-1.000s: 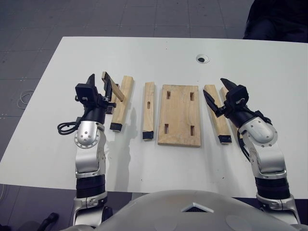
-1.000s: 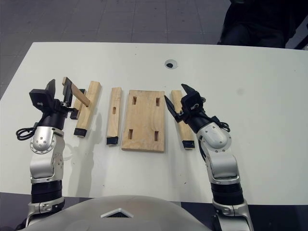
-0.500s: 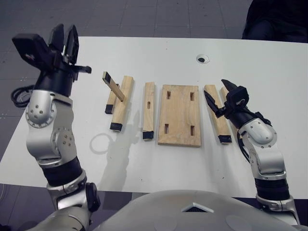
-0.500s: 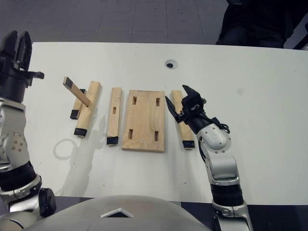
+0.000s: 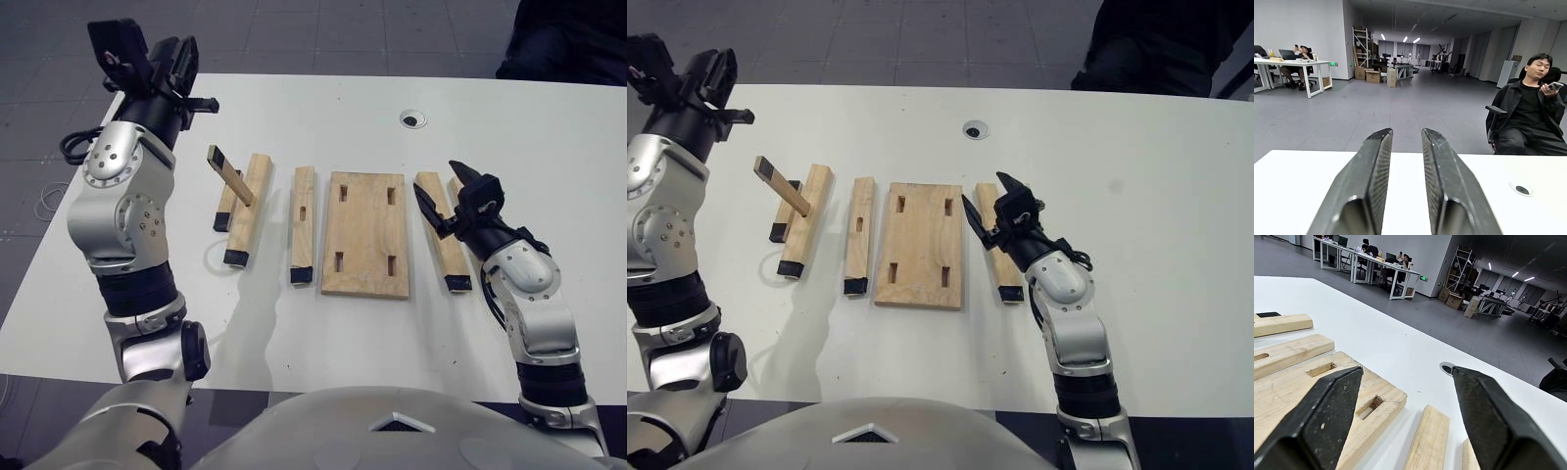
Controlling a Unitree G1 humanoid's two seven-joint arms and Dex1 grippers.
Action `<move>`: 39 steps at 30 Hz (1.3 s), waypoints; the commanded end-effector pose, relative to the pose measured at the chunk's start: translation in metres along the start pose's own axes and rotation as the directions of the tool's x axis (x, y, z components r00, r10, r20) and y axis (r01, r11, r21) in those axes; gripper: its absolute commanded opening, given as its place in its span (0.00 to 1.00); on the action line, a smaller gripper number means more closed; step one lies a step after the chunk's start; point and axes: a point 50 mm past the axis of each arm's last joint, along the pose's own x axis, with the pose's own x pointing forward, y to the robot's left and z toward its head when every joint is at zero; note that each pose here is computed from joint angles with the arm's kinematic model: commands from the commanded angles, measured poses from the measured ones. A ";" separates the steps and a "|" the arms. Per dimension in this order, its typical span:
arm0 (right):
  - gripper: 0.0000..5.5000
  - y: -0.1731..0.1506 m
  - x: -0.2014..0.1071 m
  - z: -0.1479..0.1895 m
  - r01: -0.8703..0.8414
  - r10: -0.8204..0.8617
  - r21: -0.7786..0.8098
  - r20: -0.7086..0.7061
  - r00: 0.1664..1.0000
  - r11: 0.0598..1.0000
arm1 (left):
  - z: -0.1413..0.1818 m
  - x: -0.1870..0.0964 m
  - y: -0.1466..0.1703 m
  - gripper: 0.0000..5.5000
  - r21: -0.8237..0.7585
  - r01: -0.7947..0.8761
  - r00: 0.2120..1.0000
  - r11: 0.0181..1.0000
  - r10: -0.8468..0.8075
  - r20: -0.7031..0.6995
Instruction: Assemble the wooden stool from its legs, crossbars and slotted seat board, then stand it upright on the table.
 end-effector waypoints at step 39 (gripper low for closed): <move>0.61 0.002 0.000 0.002 0.001 -0.001 0.008 -0.004 1.000 1.000 | -0.072 -0.001 0.013 0.20 0.011 -0.037 0.982 0.999 0.038 -0.183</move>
